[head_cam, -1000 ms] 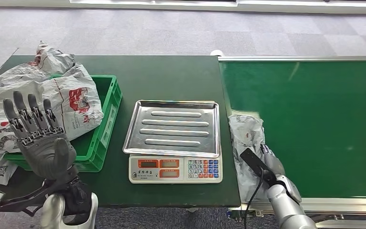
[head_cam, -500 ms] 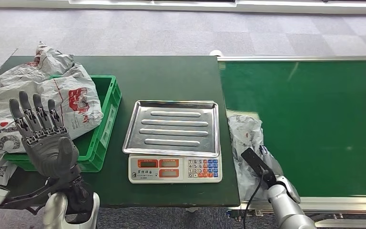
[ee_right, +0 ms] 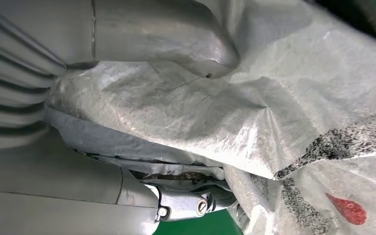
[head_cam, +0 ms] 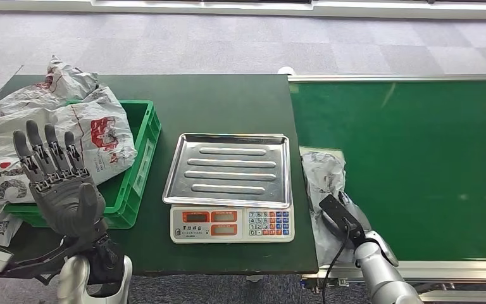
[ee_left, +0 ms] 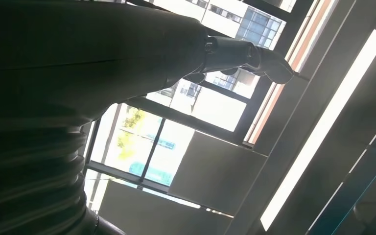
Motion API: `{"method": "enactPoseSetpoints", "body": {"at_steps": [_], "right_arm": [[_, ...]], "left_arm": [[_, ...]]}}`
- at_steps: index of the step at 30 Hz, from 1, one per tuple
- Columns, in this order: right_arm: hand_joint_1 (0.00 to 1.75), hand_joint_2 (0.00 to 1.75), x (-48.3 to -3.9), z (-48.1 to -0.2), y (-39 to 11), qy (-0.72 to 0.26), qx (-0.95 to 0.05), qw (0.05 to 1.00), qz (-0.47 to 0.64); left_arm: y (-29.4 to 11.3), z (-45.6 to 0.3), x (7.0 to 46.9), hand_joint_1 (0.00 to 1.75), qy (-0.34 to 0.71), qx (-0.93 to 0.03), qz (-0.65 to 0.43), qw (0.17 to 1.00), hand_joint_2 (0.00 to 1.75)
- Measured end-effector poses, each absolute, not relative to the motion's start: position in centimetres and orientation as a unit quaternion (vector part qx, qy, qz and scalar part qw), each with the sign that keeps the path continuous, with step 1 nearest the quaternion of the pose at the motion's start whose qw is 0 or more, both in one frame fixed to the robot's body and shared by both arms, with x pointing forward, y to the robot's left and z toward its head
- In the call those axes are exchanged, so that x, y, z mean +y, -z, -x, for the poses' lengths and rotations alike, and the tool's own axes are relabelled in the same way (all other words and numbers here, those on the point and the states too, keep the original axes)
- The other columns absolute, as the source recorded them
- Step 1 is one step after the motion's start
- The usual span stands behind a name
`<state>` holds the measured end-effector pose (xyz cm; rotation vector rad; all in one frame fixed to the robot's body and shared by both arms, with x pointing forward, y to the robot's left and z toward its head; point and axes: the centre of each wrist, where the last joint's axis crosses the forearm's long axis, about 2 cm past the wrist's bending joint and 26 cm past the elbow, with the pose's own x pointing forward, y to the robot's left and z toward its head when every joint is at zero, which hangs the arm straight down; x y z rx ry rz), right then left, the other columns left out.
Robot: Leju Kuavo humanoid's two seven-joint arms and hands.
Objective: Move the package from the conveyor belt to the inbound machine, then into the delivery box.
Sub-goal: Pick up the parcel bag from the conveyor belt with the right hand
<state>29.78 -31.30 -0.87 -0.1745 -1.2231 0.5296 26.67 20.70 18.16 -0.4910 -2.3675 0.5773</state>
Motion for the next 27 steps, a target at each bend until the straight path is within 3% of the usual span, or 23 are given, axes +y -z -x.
{"method": "enactPoseSetpoints", "body": {"at_steps": [21, 25, 27], "right_arm": [[0.0, 1.75, -26.3, -30.6, 0.3, -0.357, -0.565, 0.744, -0.016], [1.75, 1.75, -25.6, -30.7, 0.2, -0.375, -0.562, 0.737, -0.016], [1.75, 1.75, -25.5, -30.8, 0.1, -0.378, -0.563, 0.735, -0.015]], "left_arm": [[-18.4, -27.6, 20.5, 0.0, -0.214, -0.905, 0.188, 0.314, 1.75], [-18.5, -27.7, 20.5, 0.0, -0.215, -0.906, 0.188, 0.313, 1.75], [-18.5, -27.7, 20.5, 0.0, -0.215, -0.906, 0.188, 0.313, 1.75]]}}
